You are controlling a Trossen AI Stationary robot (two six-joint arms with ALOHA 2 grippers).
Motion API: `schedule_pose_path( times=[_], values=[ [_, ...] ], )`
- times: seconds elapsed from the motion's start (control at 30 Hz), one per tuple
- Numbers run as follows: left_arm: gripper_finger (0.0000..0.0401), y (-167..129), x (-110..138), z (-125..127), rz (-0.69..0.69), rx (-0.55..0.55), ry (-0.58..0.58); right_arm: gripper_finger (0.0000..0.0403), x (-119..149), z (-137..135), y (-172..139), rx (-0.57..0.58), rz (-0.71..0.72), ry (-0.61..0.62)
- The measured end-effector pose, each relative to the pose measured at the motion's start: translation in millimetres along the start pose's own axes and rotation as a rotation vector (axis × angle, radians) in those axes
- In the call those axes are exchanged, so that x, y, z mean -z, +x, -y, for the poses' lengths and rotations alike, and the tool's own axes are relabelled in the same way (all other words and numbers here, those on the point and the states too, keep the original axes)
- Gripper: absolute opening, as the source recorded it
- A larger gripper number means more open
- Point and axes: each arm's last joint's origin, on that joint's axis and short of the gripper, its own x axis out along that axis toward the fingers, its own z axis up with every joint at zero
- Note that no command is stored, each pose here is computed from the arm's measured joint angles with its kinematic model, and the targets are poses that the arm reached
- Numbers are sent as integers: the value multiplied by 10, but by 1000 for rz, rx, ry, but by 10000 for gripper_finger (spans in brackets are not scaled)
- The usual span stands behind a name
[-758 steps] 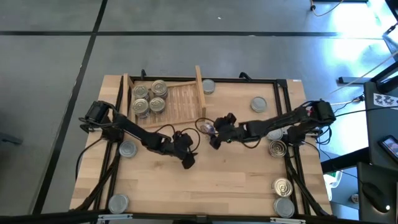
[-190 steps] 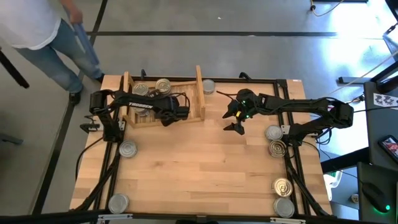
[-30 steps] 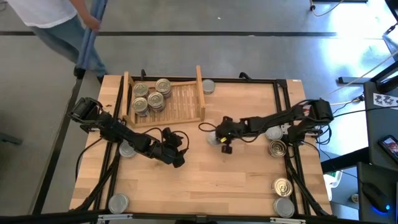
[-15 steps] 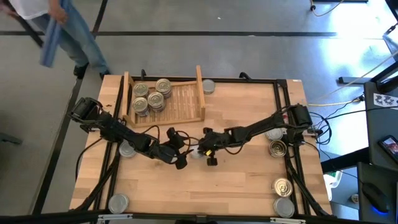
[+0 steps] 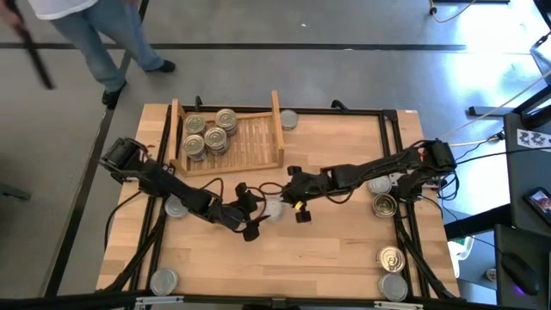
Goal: Stack canned seafood by type on shelf
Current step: Put the green tuna can on the shelf
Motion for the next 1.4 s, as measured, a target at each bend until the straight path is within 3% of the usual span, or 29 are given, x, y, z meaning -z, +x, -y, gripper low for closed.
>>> schedule_pose_path(
  times=[0.23,0.5,0.87,0.93,1.03,1.17,1.4],
  values=[
    [276,208,-17,109,5,12,72,67,247,-25,-91,-1,-6,11],
    [261,289,-185,21,26,8,50,67,633,-71,-280,-6,204,41],
    [39,287,-151,-50,-64,26,99,67,682,-83,-314,-40,274,86],
    [12,296,-129,-51,-88,60,103,67,646,-79,-299,-39,316,94],
    [7,327,-15,-82,-127,61,120,72,633,-93,-237,-80,345,89],
    [9,347,69,-174,-145,40,112,120,642,-116,-112,-126,361,103],
    [5,349,208,-336,-118,44,77,266,583,-242,114,-159,348,23]
  ],
)
